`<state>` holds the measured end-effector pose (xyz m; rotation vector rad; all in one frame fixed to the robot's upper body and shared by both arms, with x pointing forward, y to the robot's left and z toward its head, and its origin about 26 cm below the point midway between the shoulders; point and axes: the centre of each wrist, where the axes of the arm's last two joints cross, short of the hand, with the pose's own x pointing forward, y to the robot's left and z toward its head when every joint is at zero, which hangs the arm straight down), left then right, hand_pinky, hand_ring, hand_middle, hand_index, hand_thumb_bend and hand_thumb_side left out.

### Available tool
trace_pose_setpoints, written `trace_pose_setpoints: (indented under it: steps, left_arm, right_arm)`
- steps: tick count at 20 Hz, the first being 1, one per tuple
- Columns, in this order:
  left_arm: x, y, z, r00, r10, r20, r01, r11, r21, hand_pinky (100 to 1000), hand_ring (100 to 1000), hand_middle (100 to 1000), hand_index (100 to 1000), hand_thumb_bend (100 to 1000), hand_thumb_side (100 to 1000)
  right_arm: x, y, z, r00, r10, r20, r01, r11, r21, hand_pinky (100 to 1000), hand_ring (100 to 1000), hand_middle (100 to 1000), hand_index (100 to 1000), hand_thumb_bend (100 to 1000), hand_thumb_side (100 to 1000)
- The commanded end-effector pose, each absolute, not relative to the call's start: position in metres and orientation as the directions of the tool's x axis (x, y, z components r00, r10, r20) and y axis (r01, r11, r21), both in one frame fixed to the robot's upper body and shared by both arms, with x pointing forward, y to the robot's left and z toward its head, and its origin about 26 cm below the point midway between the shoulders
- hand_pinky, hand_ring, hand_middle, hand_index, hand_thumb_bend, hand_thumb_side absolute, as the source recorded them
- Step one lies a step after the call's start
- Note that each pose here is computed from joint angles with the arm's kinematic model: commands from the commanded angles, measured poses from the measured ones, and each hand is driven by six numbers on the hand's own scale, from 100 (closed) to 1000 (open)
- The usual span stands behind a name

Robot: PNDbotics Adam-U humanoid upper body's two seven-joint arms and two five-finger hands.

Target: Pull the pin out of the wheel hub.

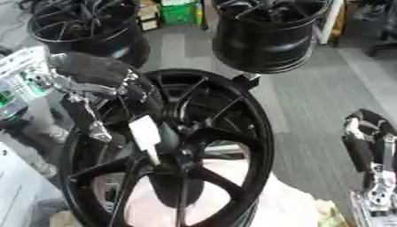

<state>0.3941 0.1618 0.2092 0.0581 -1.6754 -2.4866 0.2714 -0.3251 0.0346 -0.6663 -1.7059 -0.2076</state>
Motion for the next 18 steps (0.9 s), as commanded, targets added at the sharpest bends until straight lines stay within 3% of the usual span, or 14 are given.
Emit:
trace_pose_setpoints:
  steps: [1,11,15,18]
  left_arm:
    - [0.396,0.171,0.214,-0.983,0.183,-0.021,-0.140,-0.668,0.731,794,756,741,806,403,225]
    - [0.398,0.166,0.203,-0.983,0.184,0.007,-0.121,-0.674,0.729,778,713,687,759,353,219]
    - [0.399,0.164,0.203,-0.982,0.187,0.012,-0.118,-0.666,0.736,766,677,646,726,306,175]
    - [0.402,0.166,0.205,-0.984,0.176,0.022,-0.099,-0.646,0.757,731,593,555,645,111,191]
  right_arm:
    - [0.272,-0.329,0.041,-0.119,0.341,0.933,0.532,0.815,-0.230,506,703,735,769,100,513]
    - [0.272,-0.329,0.040,-0.119,0.338,0.934,0.529,0.817,-0.229,506,703,737,769,100,517]
    - [0.273,-0.328,0.040,-0.119,0.338,0.934,0.528,0.818,-0.228,506,703,738,769,100,519]
    - [0.273,-0.329,0.040,-0.118,0.337,0.934,0.529,0.817,-0.228,505,703,739,769,100,521]
